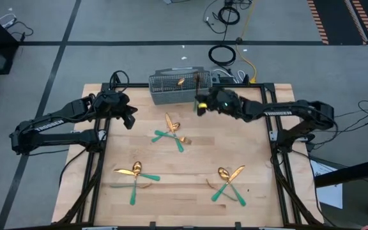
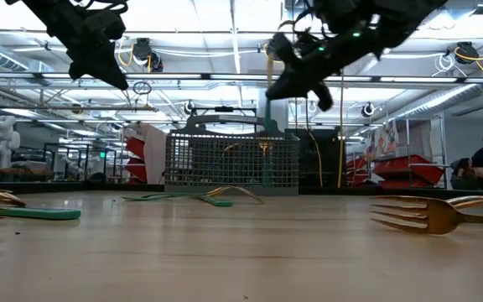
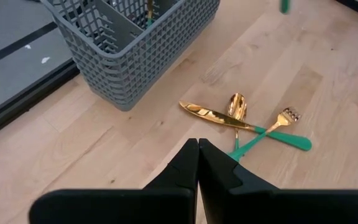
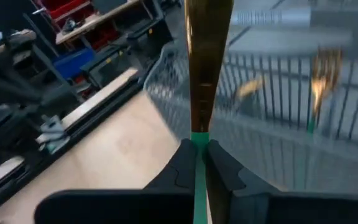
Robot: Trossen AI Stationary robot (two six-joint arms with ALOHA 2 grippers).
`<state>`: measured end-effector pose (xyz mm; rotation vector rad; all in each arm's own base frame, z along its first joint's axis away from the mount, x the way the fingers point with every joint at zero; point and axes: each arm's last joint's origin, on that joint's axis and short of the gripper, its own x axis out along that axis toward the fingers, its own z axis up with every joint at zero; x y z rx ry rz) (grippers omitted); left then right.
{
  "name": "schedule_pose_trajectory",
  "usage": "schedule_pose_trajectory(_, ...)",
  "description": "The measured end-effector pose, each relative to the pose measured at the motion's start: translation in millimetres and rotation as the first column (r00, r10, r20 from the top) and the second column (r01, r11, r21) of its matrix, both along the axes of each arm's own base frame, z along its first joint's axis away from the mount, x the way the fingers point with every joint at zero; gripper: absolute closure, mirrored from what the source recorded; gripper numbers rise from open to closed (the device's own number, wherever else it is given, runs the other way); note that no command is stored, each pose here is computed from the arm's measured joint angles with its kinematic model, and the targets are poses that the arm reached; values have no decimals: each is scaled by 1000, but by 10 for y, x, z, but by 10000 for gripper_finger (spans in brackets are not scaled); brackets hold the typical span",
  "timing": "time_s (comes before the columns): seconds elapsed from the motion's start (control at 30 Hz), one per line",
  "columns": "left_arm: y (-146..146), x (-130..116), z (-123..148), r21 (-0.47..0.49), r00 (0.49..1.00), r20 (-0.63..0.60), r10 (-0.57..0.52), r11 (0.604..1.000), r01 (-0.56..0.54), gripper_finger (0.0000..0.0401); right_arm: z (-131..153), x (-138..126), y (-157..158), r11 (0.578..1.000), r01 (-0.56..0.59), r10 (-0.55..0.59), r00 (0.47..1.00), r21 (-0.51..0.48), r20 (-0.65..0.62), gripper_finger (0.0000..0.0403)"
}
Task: Sort silverware
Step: Put the green knife into the gray bin
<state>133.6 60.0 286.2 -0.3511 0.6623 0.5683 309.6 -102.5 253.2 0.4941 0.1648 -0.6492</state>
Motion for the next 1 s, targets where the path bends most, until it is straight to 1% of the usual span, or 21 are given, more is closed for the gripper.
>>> schedule_pose_trajectory(0.13, 0, 0, 0, 0, 1000, 0, 1, 1000, -1, 391, 198, 318, -224, 995, -2, 1, 1000, -101, -7, 403)
schedule_pose_trajectory(0.3, 2, -1, 0, 5, 1000, -2, 6, 1000, -6, 391, 432, 823, -535, 975, -33, 36, 999, -222, 9, 403)
schedule_pose_trajectory(0.47, 5, -3, 0, 14, 1000, -6, 17, 1000, -17, 391, 448, 1312, -819, 954, -27, 33, 999, -299, 16, 403)
schedule_pose_trajectory(0.6, 6, -4, 0, 15, 1000, -7, 19, 1000, -19, 391, 360, 1614, -1007, 949, -12, 25, 999, -315, 38, 403)
schedule_pose_trajectory(0.73, 6, -4, 0, 16, 1000, -8, 19, 1000, -19, 391, 232, 1821, -1129, 949, -6, 19, 999, -315, 39, 403)
schedule_pose_trajectory(0.83, 6, -4, 0, 16, 1000, -8, 20, 1000, -20, 391, 115, 1896, -1174, 956, -11, 15, 1000, -294, 8, 403)
schedule_pose_trajectory(1.0, 7, -4, 0, 18, 1000, -9, 18, 1000, -18, 391, -47, 1924, -1181, 967, -26, 14, 999, -255, -49, 403)
